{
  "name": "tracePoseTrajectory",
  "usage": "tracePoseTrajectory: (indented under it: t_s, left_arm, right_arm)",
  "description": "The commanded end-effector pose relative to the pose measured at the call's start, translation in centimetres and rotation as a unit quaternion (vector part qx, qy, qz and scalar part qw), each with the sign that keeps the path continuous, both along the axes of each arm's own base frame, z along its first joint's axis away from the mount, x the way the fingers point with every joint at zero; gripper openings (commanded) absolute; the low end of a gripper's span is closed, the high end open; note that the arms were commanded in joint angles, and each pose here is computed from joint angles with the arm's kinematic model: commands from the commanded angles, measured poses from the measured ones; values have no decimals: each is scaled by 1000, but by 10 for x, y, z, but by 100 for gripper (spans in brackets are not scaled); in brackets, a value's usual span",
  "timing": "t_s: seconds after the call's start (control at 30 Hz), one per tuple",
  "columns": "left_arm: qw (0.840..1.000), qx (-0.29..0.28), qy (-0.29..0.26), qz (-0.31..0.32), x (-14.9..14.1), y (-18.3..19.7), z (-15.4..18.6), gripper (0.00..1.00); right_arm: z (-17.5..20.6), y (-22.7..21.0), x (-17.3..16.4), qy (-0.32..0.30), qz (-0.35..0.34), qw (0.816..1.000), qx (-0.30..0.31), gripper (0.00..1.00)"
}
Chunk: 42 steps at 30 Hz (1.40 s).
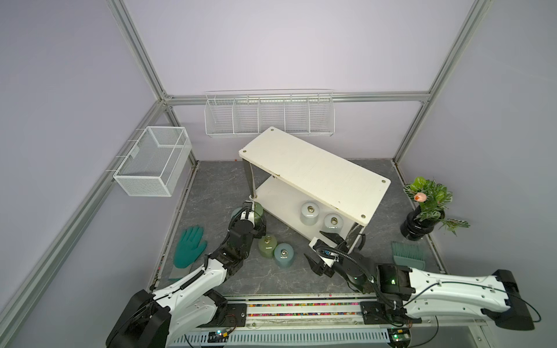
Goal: Remove the tea canisters from the shelf
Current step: Adjust the tea canister at the center of the board.
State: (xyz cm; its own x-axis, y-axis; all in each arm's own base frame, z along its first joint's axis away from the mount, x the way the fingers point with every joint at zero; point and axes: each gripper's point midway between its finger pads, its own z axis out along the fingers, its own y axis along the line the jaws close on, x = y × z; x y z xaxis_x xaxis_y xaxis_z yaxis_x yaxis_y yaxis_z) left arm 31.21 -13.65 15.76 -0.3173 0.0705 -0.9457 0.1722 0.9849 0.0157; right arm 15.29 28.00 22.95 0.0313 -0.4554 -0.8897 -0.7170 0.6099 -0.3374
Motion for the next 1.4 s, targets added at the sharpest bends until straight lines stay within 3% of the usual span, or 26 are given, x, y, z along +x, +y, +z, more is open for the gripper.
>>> tracePoseTrajectory:
  t_s: [0.0,0.57,1.37]
  left_arm:
    - [998,-33,-37,27,8,2,18,67]
    - [999,-47,-1,2,22,-22,-15,66]
    - [997,-60,41,-27,14,-42,-51,63]
  right_arm:
    - [5,2,-1,-4,6,1000,2,89]
    - [6,0,0,-6,3,1000,1,89]
    - [4,3,0,-3,5,1000,-1,89]
